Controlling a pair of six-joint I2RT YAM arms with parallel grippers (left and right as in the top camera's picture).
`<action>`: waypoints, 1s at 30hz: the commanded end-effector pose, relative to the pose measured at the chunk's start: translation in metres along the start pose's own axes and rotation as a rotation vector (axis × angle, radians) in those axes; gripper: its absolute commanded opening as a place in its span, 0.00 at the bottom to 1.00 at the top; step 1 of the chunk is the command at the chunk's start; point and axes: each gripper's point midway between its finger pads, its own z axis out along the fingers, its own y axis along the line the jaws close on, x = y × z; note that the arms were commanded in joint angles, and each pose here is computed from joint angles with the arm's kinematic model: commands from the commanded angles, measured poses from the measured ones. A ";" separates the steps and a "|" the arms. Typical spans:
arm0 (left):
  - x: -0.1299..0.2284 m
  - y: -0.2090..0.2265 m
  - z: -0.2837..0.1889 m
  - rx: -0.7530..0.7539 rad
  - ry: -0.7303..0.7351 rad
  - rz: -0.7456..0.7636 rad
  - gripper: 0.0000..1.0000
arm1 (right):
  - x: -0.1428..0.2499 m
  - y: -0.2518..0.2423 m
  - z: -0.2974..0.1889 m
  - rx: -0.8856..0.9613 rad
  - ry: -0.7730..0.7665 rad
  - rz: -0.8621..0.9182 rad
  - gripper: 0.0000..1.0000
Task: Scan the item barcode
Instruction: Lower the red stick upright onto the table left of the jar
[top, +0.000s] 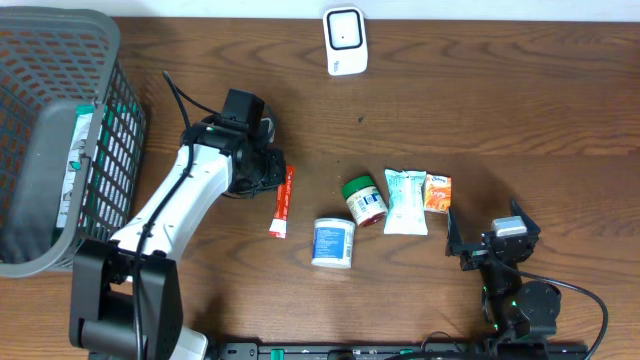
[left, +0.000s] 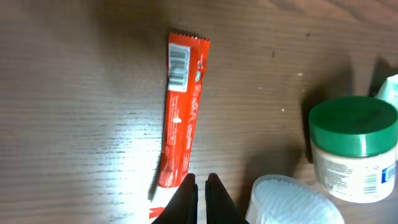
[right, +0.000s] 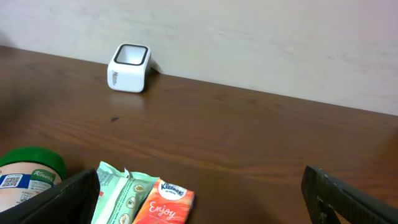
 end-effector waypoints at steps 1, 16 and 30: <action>0.003 0.001 0.004 -0.006 0.020 0.041 0.07 | 0.000 0.002 0.000 -0.010 0.001 0.014 0.99; 0.036 0.031 0.062 -0.081 0.132 0.023 0.07 | 0.000 0.002 0.000 -0.010 0.001 0.014 0.99; 0.012 0.015 0.040 -0.046 0.041 0.049 0.07 | 0.000 0.002 0.000 -0.010 0.001 0.014 0.99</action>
